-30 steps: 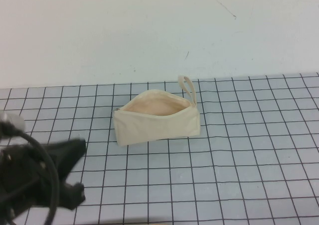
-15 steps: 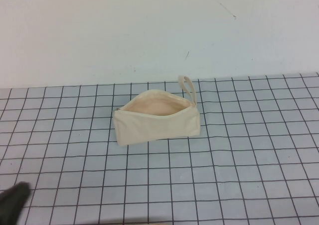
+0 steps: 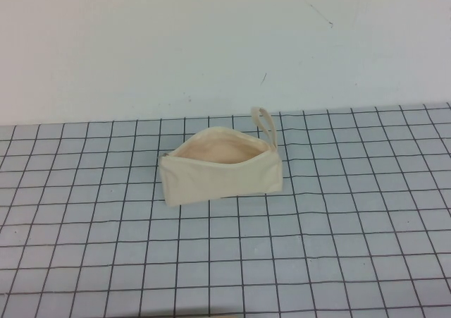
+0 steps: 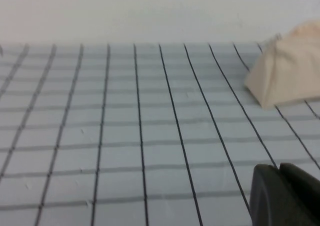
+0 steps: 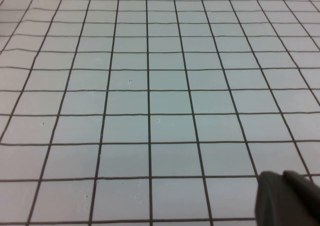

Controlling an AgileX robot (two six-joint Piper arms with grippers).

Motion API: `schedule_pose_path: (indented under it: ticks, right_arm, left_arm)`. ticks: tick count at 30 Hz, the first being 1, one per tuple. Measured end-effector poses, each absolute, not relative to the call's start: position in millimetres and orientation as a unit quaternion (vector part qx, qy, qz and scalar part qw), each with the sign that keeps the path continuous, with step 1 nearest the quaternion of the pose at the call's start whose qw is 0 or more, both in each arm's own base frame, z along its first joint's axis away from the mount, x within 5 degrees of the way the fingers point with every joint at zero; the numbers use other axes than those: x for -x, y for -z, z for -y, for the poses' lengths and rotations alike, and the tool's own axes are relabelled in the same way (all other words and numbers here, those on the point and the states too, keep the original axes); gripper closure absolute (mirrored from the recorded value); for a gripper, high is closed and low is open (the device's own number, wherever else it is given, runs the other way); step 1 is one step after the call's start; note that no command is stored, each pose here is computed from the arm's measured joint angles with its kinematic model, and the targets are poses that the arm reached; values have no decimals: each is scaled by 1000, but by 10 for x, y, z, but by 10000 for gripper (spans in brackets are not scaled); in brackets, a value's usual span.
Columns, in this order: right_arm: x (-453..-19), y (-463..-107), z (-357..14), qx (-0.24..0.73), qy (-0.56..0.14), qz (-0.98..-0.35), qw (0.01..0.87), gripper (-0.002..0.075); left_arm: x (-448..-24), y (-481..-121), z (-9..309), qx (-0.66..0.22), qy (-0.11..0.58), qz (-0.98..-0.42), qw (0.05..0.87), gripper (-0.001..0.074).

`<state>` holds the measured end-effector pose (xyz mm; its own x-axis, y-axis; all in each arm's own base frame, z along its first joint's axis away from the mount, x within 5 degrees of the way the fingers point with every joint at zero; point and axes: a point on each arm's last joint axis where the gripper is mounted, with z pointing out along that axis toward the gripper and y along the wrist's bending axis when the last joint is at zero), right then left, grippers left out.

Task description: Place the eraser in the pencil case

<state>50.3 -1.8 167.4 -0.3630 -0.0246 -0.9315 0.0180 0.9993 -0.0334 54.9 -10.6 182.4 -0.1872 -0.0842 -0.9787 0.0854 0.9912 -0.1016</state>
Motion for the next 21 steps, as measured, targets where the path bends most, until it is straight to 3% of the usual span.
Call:
schedule_pose_path:
  ticks: [10,21]
  right_arm:
    - [-503,-1674,18,2,19,-825,564,727]
    - [-503,-1674,18,2,19,-825,564,727]
  left_arm:
    - [-528,-1750,136,-16,73,-794,604,736]
    - [-527,-1732,23,13,34,-803,595,735]
